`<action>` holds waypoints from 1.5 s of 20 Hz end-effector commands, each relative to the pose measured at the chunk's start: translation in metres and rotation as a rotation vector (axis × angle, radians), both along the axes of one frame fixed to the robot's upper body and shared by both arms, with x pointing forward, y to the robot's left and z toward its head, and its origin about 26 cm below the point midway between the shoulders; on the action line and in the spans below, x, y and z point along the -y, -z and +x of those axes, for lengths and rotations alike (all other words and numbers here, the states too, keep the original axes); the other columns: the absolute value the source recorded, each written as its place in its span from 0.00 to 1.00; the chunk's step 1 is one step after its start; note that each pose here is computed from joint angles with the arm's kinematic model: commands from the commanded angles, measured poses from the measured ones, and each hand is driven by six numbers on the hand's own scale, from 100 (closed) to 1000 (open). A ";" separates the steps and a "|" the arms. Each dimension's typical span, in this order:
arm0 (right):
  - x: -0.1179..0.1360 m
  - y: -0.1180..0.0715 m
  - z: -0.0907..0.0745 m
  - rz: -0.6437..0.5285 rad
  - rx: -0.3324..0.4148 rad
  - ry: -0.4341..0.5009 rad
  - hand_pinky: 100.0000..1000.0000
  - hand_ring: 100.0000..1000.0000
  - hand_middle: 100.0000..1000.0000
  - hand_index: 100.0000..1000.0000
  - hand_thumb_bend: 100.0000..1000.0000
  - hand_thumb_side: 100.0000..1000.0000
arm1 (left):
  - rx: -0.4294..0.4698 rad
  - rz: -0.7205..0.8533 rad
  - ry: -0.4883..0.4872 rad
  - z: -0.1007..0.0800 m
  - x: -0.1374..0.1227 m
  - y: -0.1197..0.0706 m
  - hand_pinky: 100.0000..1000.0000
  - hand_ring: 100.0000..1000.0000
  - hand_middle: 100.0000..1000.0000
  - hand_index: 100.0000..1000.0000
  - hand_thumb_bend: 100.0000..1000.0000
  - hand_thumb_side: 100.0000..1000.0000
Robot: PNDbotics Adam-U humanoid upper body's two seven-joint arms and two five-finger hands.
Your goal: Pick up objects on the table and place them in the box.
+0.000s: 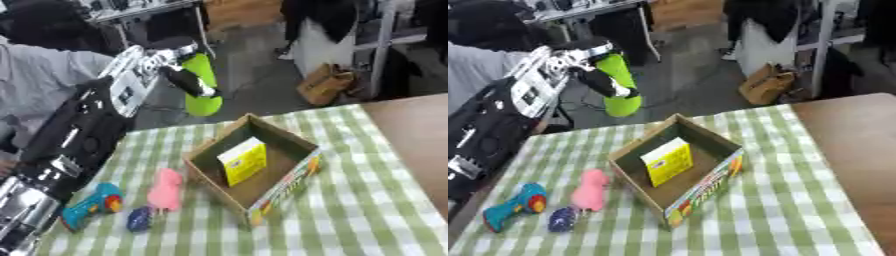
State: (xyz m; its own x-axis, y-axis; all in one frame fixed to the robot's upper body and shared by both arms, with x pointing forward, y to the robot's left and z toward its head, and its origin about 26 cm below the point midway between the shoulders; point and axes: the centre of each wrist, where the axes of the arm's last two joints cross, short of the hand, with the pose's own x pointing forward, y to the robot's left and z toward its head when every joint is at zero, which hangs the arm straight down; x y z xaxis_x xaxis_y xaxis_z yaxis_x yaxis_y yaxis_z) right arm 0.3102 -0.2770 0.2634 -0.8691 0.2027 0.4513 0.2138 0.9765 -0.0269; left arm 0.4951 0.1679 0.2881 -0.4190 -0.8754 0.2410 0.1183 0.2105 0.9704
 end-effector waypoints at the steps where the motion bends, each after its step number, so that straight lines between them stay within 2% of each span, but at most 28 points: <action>1: -0.005 -0.009 -0.002 -0.005 0.031 -0.031 0.70 0.88 0.81 0.98 0.00 1.00 | 0.033 -0.028 0.003 0.002 0.001 -0.008 0.00 0.18 0.34 0.45 0.41 0.21; 9: -0.010 -0.012 -0.001 -0.009 0.038 -0.056 0.70 0.88 0.81 0.98 0.00 1.00 | -0.010 -0.132 -0.003 0.010 -0.001 0.021 0.00 0.16 0.33 0.45 0.37 0.23; 21: -0.020 -0.020 0.000 -0.026 0.057 -0.111 0.69 0.88 0.81 0.98 0.00 1.00 | 0.031 -0.140 0.012 0.014 0.008 0.039 0.00 0.17 0.34 0.45 0.35 0.24; 25: -0.021 -0.020 0.000 -0.026 0.055 -0.118 0.69 0.88 0.81 0.99 0.00 1.00 | 0.035 -0.132 0.028 0.015 0.011 0.048 0.00 0.20 0.36 0.47 0.30 0.26; 26: -0.021 -0.020 0.000 -0.026 0.055 -0.119 0.70 0.88 0.81 0.99 0.00 1.00 | 0.034 -0.127 0.043 0.015 0.013 0.049 0.00 0.35 0.48 0.59 0.32 0.41; 27: -0.021 -0.020 0.000 -0.025 0.055 -0.120 0.70 0.88 0.81 0.99 0.00 1.00 | 0.027 -0.120 0.064 0.015 0.013 0.050 0.00 0.35 0.48 0.59 0.32 0.41; 28: -0.021 -0.020 0.000 -0.025 0.055 -0.121 0.70 0.88 0.81 0.99 0.00 1.00 | 0.018 -0.109 0.087 0.015 0.014 0.050 0.08 0.45 0.56 0.68 0.37 0.53; 29: -0.021 -0.020 0.000 -0.024 0.055 -0.122 0.70 0.88 0.81 0.99 0.00 1.00 | 0.007 -0.094 0.108 0.015 0.014 0.050 0.08 0.45 0.56 0.68 0.37 0.53; 30: -0.021 -0.020 0.000 -0.024 0.055 -0.123 0.70 0.88 0.81 0.99 0.00 1.00 | -0.005 -0.081 0.128 0.015 0.013 0.051 0.29 0.57 0.72 0.82 0.51 0.75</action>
State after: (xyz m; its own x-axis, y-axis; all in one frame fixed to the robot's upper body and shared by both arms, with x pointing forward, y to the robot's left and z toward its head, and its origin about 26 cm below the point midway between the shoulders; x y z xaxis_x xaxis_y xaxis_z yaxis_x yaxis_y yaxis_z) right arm 0.3133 -0.2580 0.2753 -0.8967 0.1151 0.4274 0.1094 0.9933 -0.0378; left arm 0.5095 0.1504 0.2235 -0.5038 -0.7970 0.3331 0.1747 0.2837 0.9429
